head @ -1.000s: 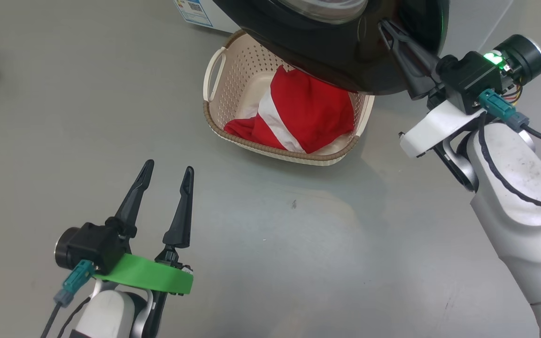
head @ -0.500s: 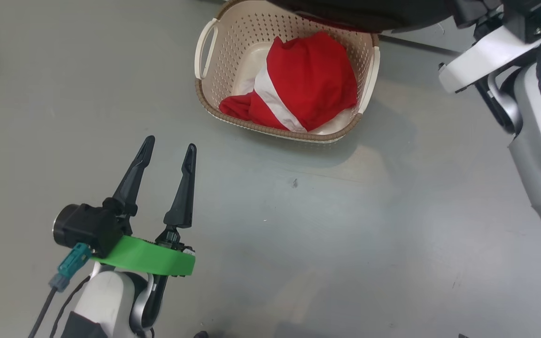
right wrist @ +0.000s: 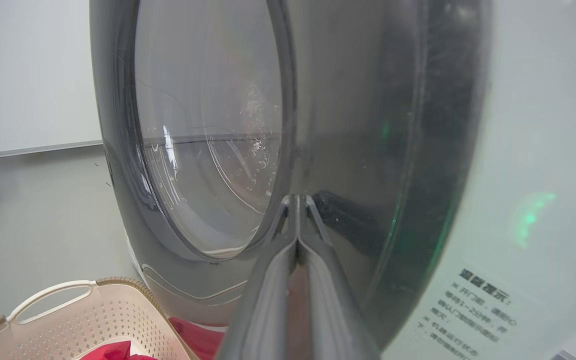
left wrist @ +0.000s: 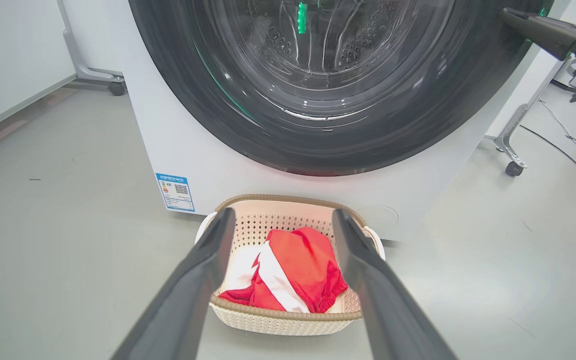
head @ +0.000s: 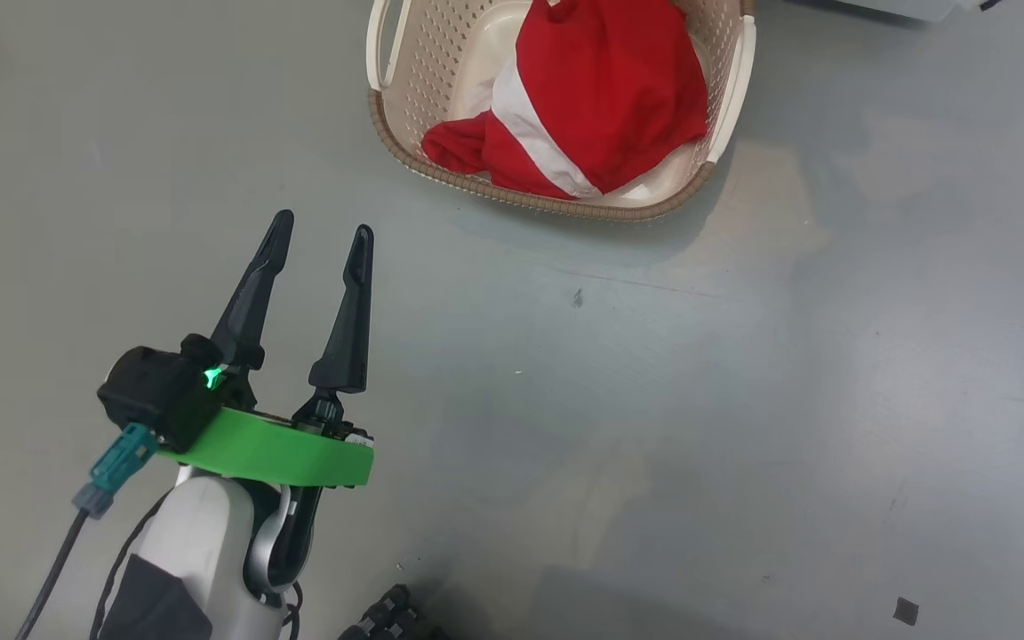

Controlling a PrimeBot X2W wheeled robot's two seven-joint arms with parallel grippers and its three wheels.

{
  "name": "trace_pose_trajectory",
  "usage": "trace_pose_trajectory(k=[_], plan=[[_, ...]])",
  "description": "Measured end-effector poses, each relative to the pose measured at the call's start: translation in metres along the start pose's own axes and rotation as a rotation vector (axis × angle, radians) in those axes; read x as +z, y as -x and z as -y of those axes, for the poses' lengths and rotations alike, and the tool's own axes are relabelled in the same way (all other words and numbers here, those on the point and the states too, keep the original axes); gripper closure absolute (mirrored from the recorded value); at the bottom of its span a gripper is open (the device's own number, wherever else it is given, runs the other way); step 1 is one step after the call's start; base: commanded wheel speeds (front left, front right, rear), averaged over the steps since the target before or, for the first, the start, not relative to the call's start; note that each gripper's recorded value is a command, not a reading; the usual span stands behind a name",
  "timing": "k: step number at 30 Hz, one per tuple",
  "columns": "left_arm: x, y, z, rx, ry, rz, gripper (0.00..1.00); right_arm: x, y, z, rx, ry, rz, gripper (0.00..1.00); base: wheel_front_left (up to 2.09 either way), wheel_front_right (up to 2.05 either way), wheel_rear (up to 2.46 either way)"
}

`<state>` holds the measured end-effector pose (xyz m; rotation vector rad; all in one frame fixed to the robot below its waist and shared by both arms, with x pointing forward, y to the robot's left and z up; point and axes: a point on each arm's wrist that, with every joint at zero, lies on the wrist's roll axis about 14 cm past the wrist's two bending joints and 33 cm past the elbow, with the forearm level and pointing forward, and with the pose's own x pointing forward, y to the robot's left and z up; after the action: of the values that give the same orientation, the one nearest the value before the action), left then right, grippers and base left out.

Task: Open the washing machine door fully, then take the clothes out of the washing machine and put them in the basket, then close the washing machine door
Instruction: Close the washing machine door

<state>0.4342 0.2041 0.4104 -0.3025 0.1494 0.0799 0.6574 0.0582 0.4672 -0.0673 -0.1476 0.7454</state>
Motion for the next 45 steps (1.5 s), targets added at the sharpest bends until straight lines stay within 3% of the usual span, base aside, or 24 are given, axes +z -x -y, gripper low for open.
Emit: trace_pose_trajectory(k=[23, 28, 34, 45], plan=[[-0.002, -0.002, -0.006, 0.017, 0.010, -0.010, 0.00, -0.006, -0.015, 0.011, -0.036, 0.007, -0.004, 1.00, 0.00, 0.00, 0.00], [0.009, 0.001, -0.008, 0.025, 0.004, 0.014, 0.00, -0.013, 0.001, 0.003, -0.030, 0.019, -0.041, 1.00, 0.00, 0.00, 0.00], [0.024, 0.006, -0.007, 0.021, -0.008, 0.052, 0.00, -0.013, 0.024, -0.031, 0.018, -0.003, -0.084, 1.00, 0.00, 0.00, 0.00], [0.042, 0.024, 0.004, 0.000, 0.001, 0.098, 0.00, -0.001, 0.092, -0.046, -0.065, -0.088, -0.152, 1.00, 0.00, 0.00, 0.00]])
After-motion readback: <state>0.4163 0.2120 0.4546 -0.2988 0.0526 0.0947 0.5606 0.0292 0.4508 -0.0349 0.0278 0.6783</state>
